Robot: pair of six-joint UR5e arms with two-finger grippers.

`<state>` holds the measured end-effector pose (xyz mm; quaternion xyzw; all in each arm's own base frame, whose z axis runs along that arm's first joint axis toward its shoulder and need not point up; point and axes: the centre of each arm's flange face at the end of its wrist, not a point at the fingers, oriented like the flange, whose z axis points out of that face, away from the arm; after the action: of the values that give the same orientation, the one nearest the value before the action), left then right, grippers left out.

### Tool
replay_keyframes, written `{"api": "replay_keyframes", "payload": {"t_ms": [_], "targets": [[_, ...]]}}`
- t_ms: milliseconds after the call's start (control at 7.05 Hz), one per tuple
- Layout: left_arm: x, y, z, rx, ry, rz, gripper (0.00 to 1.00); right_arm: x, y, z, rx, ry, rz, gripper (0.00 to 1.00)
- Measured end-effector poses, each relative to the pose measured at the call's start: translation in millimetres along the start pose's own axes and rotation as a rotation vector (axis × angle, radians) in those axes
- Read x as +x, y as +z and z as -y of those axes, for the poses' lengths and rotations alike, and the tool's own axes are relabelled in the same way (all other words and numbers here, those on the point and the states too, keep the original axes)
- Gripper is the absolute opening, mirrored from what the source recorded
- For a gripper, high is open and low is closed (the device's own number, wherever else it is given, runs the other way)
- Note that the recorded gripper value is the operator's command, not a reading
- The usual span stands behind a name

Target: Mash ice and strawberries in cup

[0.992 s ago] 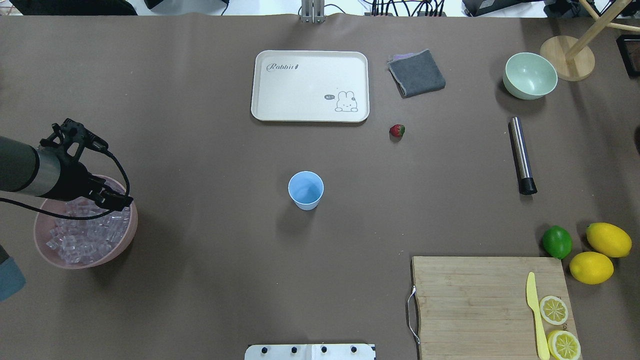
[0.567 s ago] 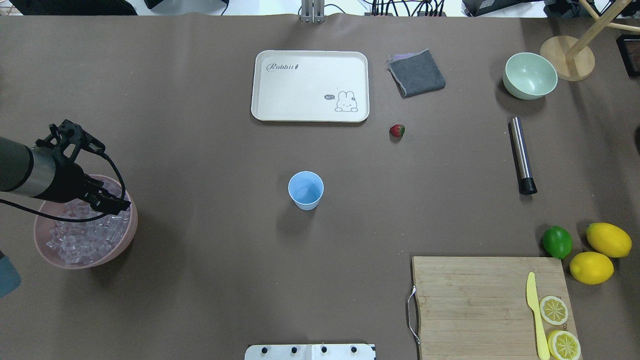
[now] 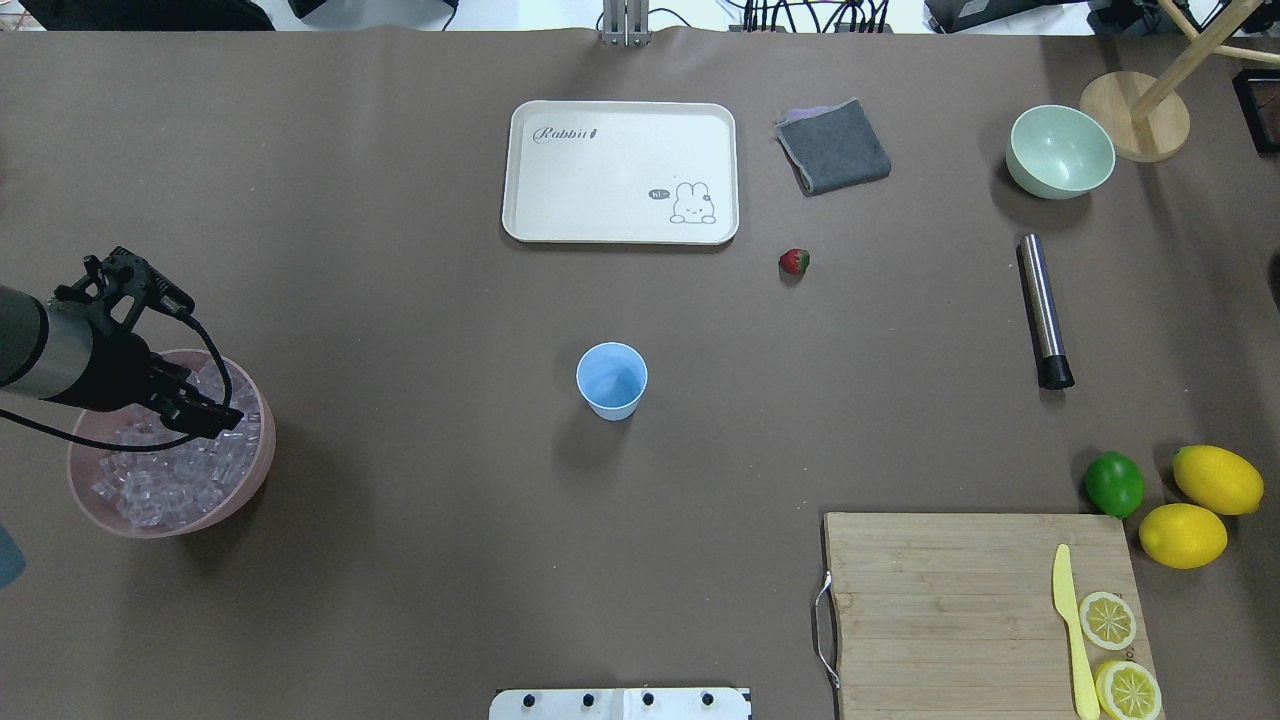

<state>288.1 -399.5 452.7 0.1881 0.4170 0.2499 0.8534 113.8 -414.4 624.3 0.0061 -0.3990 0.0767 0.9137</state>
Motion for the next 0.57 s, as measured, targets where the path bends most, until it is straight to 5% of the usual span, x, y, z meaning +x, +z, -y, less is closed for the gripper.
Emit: {"api": "replay_keyframes", "payload": {"t_ms": [567], "targets": [[2.3, 8.2, 2.9, -0.005, 0.006, 0.001, 0.90, 2.4, 2.3, -1.3, -0.005, 0.005, 0.000, 1.00]]}}
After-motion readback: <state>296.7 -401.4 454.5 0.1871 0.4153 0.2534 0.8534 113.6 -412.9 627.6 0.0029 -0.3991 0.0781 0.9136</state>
